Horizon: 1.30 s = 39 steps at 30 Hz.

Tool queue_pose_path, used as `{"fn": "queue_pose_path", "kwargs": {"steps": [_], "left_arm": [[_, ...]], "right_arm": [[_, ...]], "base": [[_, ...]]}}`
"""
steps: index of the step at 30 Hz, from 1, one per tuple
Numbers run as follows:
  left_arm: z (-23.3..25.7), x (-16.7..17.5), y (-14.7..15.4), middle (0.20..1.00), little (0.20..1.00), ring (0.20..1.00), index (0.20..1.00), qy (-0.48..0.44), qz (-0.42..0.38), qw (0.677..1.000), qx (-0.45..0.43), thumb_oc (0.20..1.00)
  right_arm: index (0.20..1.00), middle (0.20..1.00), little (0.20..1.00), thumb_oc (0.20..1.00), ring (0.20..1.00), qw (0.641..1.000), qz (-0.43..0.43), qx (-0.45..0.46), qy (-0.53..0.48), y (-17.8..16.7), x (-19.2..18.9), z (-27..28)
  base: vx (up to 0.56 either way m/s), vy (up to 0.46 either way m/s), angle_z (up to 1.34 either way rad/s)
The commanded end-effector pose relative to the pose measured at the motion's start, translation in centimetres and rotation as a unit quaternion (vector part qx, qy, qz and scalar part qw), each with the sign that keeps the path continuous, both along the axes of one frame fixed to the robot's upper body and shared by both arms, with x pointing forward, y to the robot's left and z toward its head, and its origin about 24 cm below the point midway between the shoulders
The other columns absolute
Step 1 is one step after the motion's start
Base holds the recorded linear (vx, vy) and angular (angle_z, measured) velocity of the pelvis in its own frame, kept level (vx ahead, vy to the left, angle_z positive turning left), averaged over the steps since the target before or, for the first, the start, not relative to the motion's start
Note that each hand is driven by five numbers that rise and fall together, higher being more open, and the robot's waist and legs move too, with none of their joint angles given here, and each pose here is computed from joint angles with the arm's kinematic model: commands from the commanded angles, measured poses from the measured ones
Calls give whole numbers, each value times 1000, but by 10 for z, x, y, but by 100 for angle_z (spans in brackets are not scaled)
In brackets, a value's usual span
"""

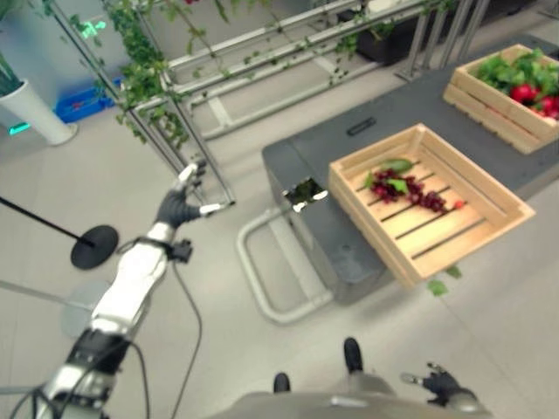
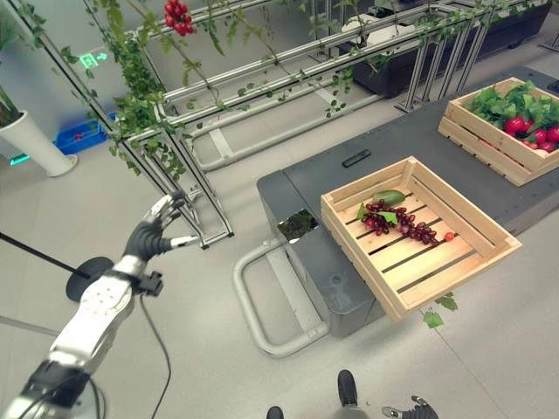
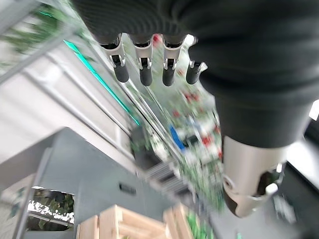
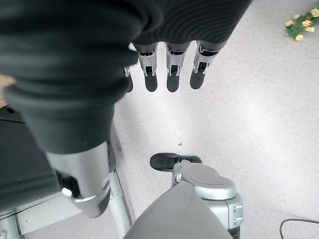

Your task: Pick up the fruits from the basket on one side to the basket on the other side

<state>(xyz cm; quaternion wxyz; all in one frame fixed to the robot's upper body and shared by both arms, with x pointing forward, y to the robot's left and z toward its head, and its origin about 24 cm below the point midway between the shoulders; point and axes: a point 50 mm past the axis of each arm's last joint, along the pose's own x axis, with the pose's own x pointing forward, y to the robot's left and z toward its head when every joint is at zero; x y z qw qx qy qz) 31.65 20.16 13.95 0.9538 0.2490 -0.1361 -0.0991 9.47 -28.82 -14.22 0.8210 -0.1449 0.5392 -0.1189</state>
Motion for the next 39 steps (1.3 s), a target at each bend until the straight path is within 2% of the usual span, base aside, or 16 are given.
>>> {"fn": "queue_pose_path", "kwargs": {"steps": [1,10,19,26,29,39], "left_arm": [[49,33,-2,1000,1000,1000,1000,-77,26,994,71,1000],[93,71,-38,1000,1000,1000,1000,-115,25,972,204,1000],[90,97,-56,1000,1000,1000,1000,-77,57,961,261,1000],[85,106,-56,1000,1000,1000,1000,-55,89,950,294,1000],[75,109,-46,1000,1000,1000,1000,-34,114,939,322,1000],[52,110,-27,1000,1000,1000,1000,21,157,936,314,1000]], "right_arm": [[1000,1000,1000,1000,1000,999,14,-24,-17,-15,20,11],[1000,1000,1000,1000,1000,998,13,-38,-41,-21,41,21],[1000,1000,1000,1000,1000,996,5,-50,-76,-25,61,30],[1000,1000,1000,1000,1000,994,-12,-57,-96,-30,66,36],[1000,1000,1000,1000,1000,991,-20,-66,-117,-34,73,42],[1000,1000,1000,1000,1000,984,-18,-81,-155,-35,86,52]], "base": [[-21,-4,-6],[-35,12,-10],[-40,33,-29],[-12,67,-32],[25,103,-49],[29,58,-53]]}}
